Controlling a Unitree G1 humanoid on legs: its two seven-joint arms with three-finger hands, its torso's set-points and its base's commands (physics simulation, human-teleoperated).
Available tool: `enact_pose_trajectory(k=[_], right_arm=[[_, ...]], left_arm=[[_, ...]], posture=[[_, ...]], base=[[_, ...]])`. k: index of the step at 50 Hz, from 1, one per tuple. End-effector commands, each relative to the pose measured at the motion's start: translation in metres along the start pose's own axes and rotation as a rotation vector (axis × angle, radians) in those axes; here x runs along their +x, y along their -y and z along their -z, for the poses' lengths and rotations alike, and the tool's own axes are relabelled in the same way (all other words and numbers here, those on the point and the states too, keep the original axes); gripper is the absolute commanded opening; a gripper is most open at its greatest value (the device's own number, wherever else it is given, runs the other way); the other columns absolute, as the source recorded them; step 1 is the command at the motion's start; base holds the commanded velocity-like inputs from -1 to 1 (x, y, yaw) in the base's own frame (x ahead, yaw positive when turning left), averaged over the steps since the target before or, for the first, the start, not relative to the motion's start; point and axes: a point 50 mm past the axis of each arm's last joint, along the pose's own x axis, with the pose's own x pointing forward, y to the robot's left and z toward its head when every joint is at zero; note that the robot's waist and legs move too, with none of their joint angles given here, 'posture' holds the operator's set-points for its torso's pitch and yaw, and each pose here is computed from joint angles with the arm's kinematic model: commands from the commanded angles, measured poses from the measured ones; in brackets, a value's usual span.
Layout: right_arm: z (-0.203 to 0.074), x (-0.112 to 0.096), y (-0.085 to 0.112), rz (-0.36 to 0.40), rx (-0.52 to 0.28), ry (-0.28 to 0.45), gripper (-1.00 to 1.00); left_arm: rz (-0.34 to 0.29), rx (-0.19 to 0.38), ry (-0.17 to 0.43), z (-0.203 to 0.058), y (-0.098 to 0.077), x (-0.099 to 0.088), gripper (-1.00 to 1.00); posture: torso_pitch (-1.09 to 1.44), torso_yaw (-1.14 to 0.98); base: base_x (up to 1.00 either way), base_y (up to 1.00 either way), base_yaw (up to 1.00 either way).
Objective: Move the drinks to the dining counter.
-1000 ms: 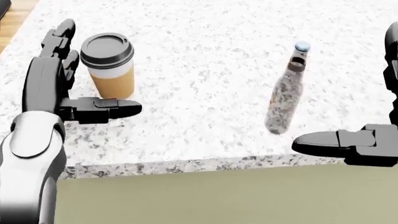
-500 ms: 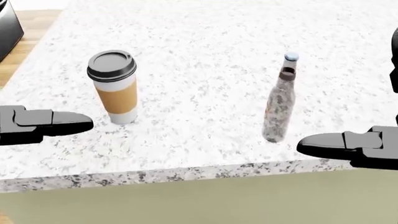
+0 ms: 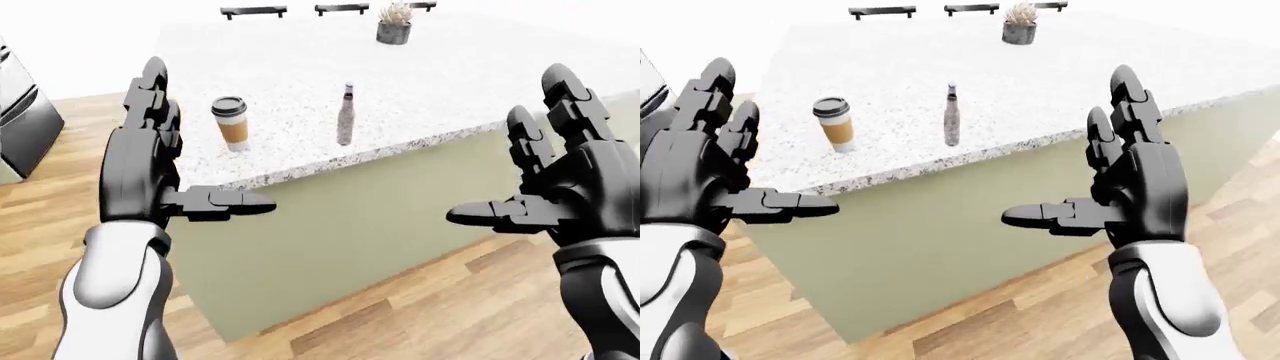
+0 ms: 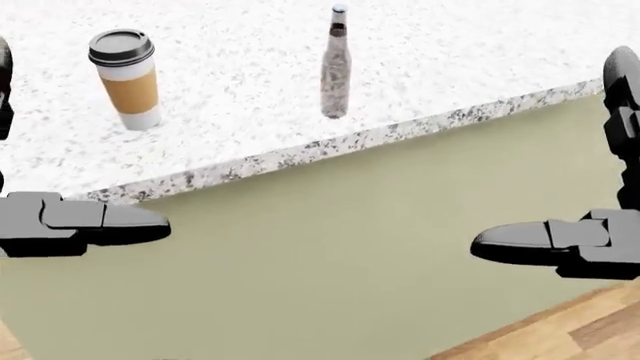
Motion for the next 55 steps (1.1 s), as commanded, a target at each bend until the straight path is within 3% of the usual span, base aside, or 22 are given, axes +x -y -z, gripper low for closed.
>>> enact_pose_trajectory(k=[1, 50, 55], right_arm=[[-0.0094, -0.0006, -0.0012, -0.002, -0.003, 0.063, 1.00], [-0.0073, -0.0043, -0.0051, -0.016, -0.006, 0.070, 1.00], [-0.0067, -0.0038, -0.0045, 0.001, -0.046, 0.073, 1.00]], left_arm=[[-0.014, 0.008, 0.067, -0.0099, -0.0019, -0.0014, 1.00], [0.004, 0.022, 0.078, -0.0093, 0.0018, -0.0028, 1.00], [-0.007, 0.019, 0.074, -0.0082, 0.0004, -0.0016, 1.00]], posture=[[0.00, 0.00], [0.00, 0.00], [0.00, 0.00]], base=[[-0.18, 0.00, -1.00], [-0.14, 0.00, -0.99], [0.00, 0.00, 0.00]])
